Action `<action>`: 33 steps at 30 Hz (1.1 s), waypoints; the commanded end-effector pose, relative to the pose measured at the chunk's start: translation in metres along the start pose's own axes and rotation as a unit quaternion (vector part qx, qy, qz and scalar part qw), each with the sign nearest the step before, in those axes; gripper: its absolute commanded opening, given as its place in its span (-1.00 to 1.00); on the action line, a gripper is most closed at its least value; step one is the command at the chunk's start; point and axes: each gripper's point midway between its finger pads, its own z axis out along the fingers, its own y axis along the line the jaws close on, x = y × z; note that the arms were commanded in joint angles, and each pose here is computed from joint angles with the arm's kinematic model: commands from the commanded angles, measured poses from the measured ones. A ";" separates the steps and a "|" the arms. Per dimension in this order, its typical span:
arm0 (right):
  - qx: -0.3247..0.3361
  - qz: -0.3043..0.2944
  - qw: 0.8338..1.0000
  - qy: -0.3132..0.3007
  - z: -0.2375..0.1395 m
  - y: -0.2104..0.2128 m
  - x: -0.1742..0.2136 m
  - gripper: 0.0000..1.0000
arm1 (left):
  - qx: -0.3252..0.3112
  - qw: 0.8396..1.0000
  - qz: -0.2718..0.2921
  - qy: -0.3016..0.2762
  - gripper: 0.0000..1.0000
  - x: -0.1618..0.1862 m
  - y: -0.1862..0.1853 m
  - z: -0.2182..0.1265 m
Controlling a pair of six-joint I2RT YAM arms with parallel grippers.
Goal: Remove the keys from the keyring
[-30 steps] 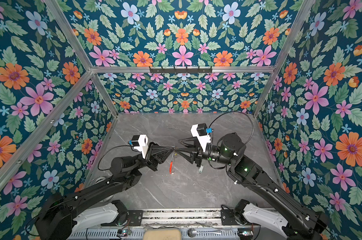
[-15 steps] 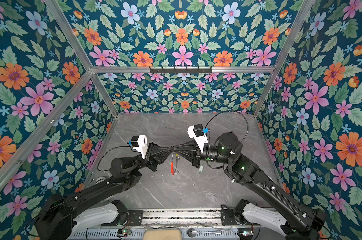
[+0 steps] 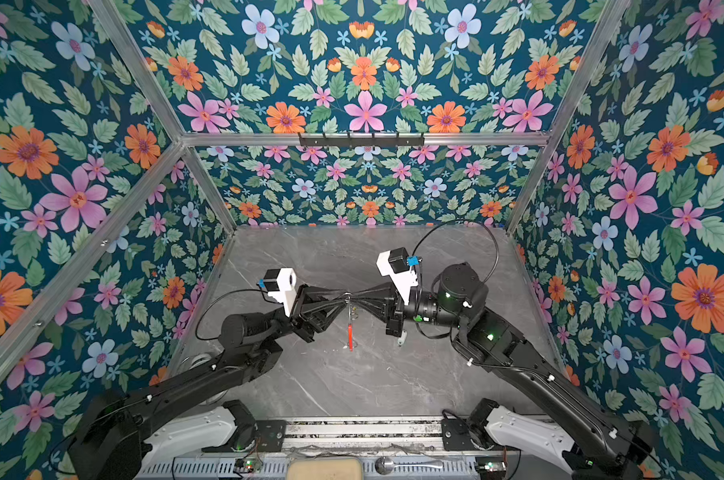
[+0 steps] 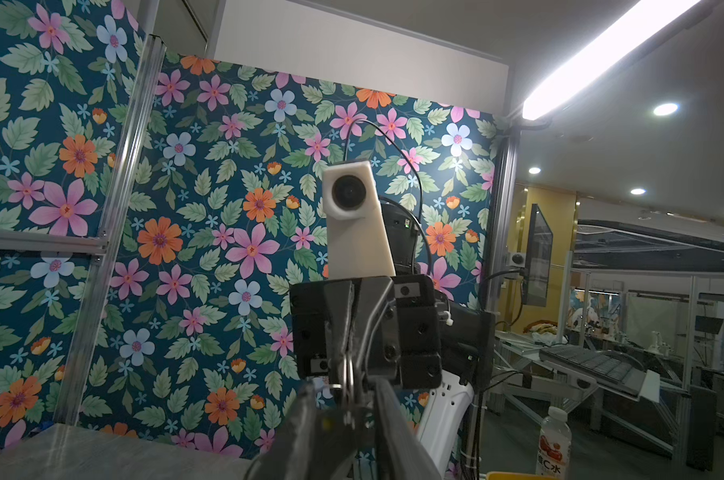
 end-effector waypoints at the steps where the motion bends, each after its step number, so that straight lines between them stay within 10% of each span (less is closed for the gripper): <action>1: 0.031 -0.006 0.999 0.027 -0.008 -0.006 0.009 -1.00 | -0.008 1.000 -0.014 0.025 -0.30 0.003 0.003 0.000; 17: 0.073 0.010 0.993 0.095 -0.028 -0.019 0.033 -1.00 | 0.005 0.963 -0.133 0.236 -0.22 0.038 0.005 0.017; 33: 0.101 0.011 0.990 0.098 -0.027 -0.030 0.032 -1.00 | 0.010 0.946 -0.154 0.285 -0.59 0.049 0.004 0.017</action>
